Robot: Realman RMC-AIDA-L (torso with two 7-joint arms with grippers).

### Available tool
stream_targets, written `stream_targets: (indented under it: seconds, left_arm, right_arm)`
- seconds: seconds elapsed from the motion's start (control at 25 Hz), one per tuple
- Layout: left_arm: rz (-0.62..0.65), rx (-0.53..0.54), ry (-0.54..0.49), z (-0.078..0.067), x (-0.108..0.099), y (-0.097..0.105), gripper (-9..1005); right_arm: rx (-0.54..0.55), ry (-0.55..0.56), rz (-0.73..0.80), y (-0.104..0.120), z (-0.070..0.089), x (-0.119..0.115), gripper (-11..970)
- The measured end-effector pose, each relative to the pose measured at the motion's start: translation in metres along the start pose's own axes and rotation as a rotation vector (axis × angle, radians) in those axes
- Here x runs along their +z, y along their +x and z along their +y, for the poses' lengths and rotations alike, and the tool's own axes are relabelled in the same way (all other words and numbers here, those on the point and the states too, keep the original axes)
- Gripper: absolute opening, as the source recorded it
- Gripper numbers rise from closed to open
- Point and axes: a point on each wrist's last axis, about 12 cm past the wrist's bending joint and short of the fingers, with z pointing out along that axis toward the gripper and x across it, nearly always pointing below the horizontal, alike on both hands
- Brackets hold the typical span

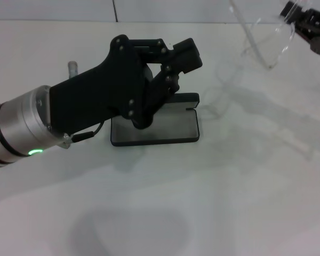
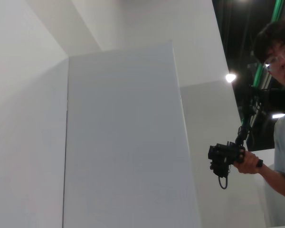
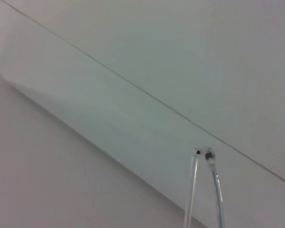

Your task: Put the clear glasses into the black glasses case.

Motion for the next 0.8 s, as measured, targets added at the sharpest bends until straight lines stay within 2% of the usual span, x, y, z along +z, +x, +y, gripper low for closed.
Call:
stream_targets:
  seconds: [0.16,0.48,0.8]
  left_arm:
    - [0.005,-0.010,0.019,-0.001,0.003,0.002,62]
    - [0.018,-0.032,0.101,-0.004,0.018,0.005,62]
    - [0.010,-0.030,0.100,-0.004,0.020,0.005,62]
  right_arm:
    - [-0.011,-0.067,-0.008,0.001,0.006,0.004,93]
    - [-0.021,-0.151,0.101,0.009,0.012,0.038,93]
    - [-0.037,-0.182,0.188,0.016,0.014,0.053,92]
